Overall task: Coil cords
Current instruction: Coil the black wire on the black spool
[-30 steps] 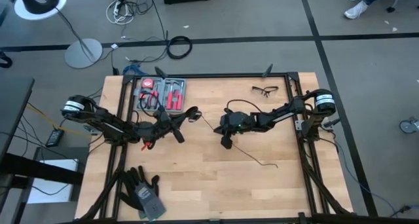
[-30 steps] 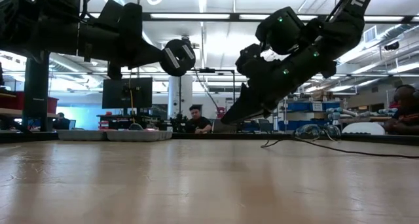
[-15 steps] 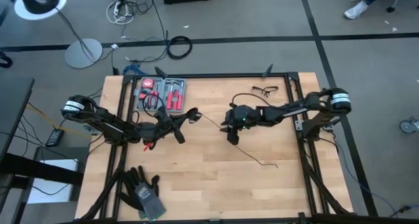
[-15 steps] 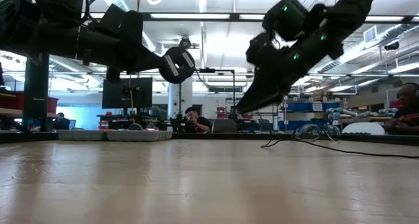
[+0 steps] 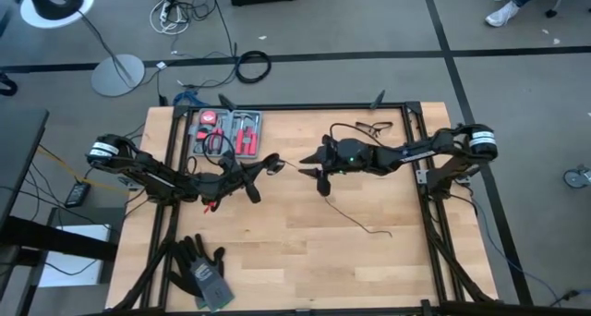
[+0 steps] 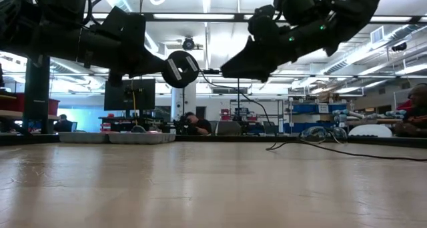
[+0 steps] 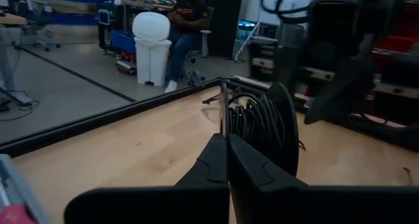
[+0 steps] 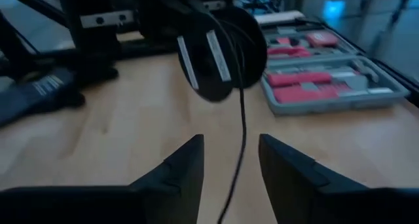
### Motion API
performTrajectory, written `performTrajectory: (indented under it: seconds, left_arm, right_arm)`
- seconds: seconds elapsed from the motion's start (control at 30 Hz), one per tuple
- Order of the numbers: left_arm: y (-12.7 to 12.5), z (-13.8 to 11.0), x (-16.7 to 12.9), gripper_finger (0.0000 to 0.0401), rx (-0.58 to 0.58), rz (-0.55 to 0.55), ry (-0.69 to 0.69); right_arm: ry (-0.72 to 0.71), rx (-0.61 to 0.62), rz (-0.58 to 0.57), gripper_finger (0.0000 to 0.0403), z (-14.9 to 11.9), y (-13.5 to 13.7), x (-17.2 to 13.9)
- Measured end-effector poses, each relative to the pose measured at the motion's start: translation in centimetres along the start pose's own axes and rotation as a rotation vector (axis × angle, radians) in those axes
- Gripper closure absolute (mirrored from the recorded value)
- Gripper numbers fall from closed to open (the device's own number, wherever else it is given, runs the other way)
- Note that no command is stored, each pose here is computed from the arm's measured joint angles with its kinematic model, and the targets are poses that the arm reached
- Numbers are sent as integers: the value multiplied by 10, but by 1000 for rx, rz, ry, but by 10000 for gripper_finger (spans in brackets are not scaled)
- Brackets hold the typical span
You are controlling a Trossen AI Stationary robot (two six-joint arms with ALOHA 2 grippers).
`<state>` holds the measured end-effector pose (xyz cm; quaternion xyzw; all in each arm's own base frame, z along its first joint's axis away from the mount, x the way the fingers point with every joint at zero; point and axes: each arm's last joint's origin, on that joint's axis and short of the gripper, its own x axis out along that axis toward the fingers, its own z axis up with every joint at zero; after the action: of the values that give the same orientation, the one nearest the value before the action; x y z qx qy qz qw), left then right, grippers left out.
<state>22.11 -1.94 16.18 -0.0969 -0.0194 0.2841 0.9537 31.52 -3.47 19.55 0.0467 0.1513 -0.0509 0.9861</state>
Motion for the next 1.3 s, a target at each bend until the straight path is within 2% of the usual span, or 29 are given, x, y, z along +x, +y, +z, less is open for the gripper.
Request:
performTrajectory:
  seconds: [0.2,0.4,0.67,0.77,0.97,1.3]
  left_arm:
    - [-1,0,0,401,-6,-31,4]
    - [-3,3,2,401,-21,-82,-4]
    - [-3,4,4,401,-22,-86,-7]
    - [-3,5,4,401,-23,-89,-8]
    - [-3,4,4,401,-21,-91,-5]
    - [-3,-4,4,401,-69,-125,82]
  right_arm:
    - [-72,4,61,270,-1,-9,10]
    - [-77,4,139,272,11,-12,24]
    - [-64,-9,189,275,19,-12,34]
    - [-71,-11,193,295,20,-12,34]
    - [-72,-47,200,390,20,-11,34]
    - [-35,-41,204,399,16,-10,34]
